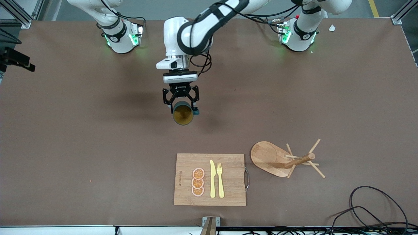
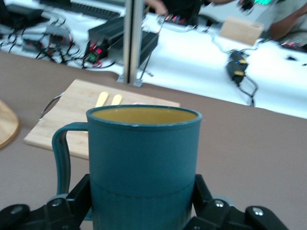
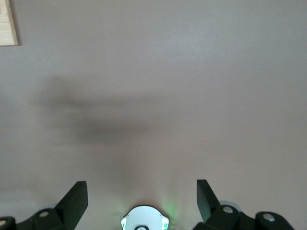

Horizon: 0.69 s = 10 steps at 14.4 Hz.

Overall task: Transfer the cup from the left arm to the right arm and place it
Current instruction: 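Carry the mug to mid-table and lower it with the left gripper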

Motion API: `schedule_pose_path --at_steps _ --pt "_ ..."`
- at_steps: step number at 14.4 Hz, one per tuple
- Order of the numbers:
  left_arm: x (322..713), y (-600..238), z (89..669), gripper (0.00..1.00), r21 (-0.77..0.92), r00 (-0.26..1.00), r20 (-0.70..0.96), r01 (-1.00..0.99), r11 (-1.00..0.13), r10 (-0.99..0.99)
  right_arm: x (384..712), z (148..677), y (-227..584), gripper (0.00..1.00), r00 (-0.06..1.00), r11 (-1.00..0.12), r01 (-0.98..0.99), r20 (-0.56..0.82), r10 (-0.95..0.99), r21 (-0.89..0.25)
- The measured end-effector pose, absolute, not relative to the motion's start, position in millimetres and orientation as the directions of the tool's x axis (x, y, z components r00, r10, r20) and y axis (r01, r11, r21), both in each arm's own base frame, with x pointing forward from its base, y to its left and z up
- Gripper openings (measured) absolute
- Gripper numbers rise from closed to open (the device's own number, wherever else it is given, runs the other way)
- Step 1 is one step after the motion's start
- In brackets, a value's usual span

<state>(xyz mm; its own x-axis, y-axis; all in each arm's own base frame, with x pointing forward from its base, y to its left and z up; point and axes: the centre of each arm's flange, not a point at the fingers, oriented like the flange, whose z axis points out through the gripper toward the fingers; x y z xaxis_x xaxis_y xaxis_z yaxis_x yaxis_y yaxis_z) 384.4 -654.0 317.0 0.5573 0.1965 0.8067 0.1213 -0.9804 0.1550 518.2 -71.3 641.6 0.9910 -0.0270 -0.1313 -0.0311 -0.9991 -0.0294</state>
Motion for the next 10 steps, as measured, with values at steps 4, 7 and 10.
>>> schedule_pose_path --at_steps 4,7,10 --pt "341.4 -670.7 247.2 0.86 0.087 0.419 0.902 0.05 -0.995 0.1 537.3 619.3 -73.7 1.0 0.99 -0.999 -0.034 -0.137 -0.03 -0.025" --pt "322.4 -671.1 194.0 0.86 0.027 0.307 0.951 0.017 -1.0 0.031 553.2 587.3 -82.0 1.0 0.982 -0.999 -0.049 -0.186 -0.043 -0.024" --pt "308.9 -664.9 141.3 0.86 0.007 0.259 0.966 0.007 -1.0 0.008 567.9 559.6 -103.0 1.0 0.977 -0.996 -0.082 -0.199 -0.077 -0.02"
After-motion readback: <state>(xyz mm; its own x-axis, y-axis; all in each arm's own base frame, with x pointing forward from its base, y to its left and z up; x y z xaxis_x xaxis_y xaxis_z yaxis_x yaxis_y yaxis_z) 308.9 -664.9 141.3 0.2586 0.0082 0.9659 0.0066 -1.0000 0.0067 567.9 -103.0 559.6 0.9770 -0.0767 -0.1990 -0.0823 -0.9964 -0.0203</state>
